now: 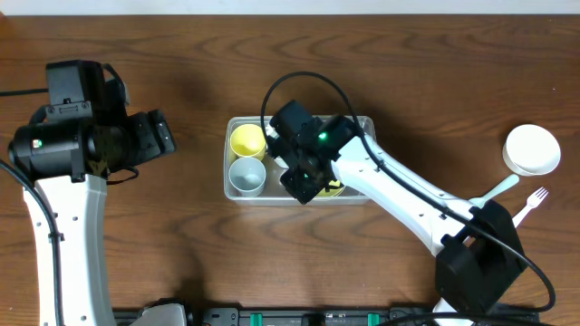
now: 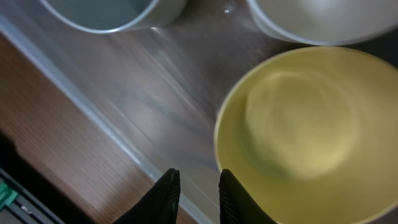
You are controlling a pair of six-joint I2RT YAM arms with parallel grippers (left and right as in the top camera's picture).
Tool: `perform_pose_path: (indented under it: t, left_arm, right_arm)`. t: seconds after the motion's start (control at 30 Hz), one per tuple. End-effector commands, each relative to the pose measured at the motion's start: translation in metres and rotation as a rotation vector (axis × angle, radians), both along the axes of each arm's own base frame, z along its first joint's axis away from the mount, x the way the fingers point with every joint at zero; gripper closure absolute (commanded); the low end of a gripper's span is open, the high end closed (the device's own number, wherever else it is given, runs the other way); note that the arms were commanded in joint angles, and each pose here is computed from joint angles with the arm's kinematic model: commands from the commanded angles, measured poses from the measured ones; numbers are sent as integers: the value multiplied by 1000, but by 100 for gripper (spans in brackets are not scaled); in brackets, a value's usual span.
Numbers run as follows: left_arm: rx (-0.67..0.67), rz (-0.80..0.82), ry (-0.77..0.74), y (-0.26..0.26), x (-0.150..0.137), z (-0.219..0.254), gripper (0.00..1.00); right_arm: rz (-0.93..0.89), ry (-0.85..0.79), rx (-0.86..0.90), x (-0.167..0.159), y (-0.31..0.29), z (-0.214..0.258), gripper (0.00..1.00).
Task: Pack container
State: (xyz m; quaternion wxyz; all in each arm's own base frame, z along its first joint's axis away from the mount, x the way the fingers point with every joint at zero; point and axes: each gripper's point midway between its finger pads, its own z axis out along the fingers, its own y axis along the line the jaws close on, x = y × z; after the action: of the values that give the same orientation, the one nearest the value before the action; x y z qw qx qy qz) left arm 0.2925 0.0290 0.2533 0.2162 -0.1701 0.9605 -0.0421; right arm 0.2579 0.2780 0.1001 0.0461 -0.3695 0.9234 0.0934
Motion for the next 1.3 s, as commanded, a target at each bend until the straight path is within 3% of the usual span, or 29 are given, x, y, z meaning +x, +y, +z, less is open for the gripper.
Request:
perform_pose_path:
  t: [0.0,0.63,1.27]
  left_arm:
    - [-5,14,13,2,-1,-3,11]
    - [-5,14,13,2,-1,-3,11]
    - [-4,14,13,2,-1,-3,11]
  right_arm:
    - [25,10,-1,-6,1,-2,77]
    - [132,142,61,-40,4,-21,75]
    - [-126,49,-26,9,-31,-27,76]
